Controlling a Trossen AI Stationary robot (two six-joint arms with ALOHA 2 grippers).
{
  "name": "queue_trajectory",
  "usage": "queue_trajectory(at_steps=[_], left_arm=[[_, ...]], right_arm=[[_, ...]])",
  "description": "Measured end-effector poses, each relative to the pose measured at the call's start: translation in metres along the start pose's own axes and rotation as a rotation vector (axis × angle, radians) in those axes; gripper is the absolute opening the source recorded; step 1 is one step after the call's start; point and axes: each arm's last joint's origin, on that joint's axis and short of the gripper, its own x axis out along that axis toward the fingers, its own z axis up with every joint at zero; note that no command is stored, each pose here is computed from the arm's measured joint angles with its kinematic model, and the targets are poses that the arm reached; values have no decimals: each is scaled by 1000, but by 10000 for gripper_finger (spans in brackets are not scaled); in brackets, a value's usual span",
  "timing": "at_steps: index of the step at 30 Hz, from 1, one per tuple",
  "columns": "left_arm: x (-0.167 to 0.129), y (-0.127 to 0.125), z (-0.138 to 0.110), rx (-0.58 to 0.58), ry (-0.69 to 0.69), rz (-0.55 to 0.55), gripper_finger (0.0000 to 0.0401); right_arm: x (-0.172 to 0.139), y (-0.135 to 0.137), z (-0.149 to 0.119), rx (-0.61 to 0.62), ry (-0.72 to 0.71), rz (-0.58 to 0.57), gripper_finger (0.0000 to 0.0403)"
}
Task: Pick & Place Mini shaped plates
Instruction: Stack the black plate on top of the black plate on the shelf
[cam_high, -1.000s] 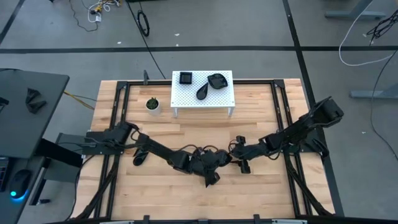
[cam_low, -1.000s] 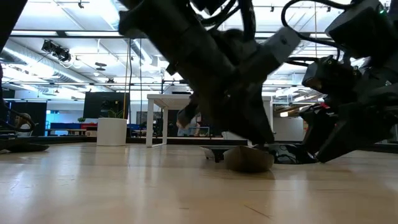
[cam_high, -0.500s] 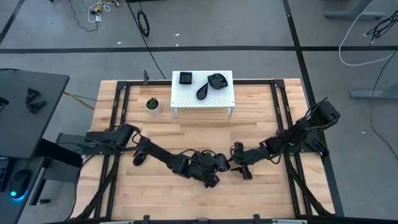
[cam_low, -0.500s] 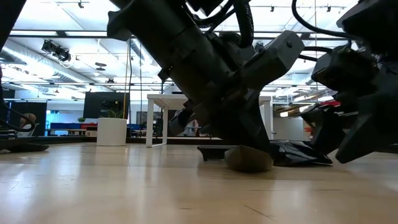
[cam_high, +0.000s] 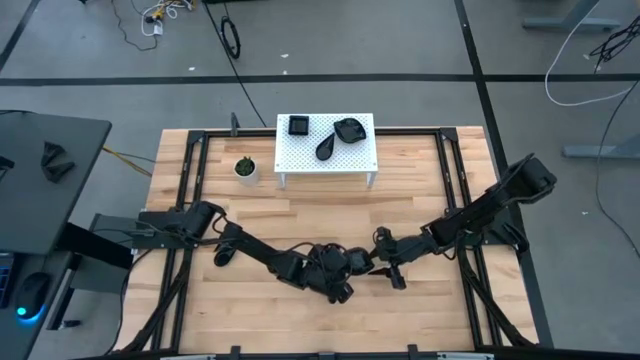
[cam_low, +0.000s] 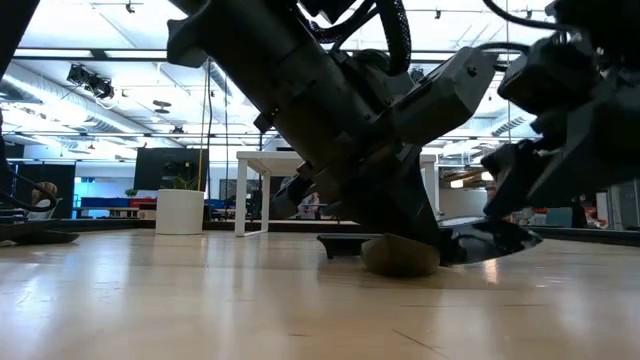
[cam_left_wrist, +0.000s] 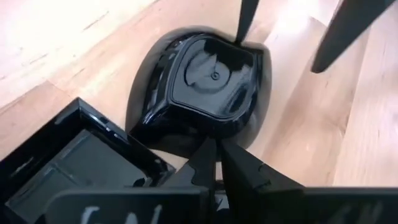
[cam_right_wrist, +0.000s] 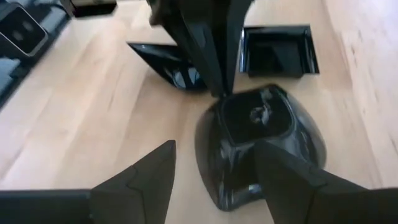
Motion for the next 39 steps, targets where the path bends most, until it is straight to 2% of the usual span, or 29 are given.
queue_trajectory(at_steps=[5,14,19,23,31,39], left_arm=[[0,-1,1,0,-14,-4,28],[0,-1,2,-5,-39,1,28],[1,-1,3,-28,-35,1,28],[4,1,4,-52,8,-25,28],[5,2,2,-66,30,-35,28],[5,5,-2,-56,75,-15,27]], right_arm=[[-9,1,8,10,-27,21,220],[-29,1,14,104,-8,16,219],[-32,-4,-4,245,176,-45,219],[-26,-5,-20,255,290,-115,219],[-4,3,-24,209,212,-98,219],[3,5,-22,202,158,-57,219]])
